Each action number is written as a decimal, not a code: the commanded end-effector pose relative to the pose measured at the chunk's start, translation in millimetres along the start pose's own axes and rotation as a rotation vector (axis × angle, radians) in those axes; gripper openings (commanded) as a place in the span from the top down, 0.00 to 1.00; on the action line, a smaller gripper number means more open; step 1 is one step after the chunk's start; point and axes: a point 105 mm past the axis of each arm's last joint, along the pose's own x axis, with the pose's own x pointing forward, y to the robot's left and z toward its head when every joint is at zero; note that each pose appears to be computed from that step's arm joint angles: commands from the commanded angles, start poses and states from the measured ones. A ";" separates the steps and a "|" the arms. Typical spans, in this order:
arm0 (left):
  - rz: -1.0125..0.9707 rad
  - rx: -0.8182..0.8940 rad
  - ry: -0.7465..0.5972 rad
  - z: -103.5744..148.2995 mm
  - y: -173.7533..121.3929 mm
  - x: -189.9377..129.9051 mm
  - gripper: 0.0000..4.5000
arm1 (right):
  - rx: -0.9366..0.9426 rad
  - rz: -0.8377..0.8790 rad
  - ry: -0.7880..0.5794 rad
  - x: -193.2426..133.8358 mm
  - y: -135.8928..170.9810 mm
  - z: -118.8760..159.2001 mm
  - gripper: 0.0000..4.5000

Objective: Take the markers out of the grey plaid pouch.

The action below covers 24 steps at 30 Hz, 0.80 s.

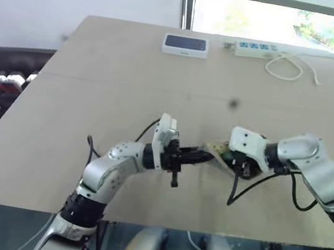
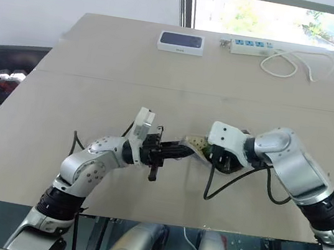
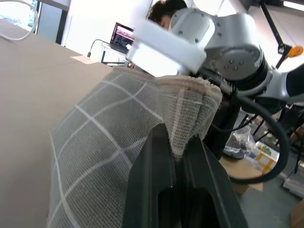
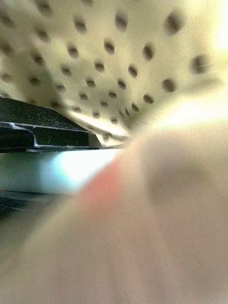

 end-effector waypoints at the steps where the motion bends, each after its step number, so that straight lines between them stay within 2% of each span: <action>1: -0.020 0.040 0.029 -5.2 -2.5 -1.0 1.00 | -0.027 -0.080 -0.058 -25.4 -9.5 21.4 0.91; 8: 0.041 0.129 0.043 -4.0 9.1 -4.8 1.00 | 0.044 -0.094 -0.115 -40.7 -5.2 31.9 0.91; 13: 0.101 0.181 0.049 -1.2 20.0 -10.8 1.00 | 0.135 -0.064 -0.160 -49.0 4.9 31.3 0.91; 19: 0.136 0.229 0.080 -5.3 27.4 -14.3 1.00 | 0.161 -0.043 -0.208 -52.5 10.2 34.0 0.91; 21: 0.139 0.231 0.082 -5.9 28.2 -15.0 1.00 | 0.113 -0.033 -0.230 -52.6 12.0 38.5 0.91; 24: 0.152 0.224 0.050 1.3 30.0 -13.0 1.00 | -0.013 -0.015 -0.141 -45.6 21.1 28.2 0.91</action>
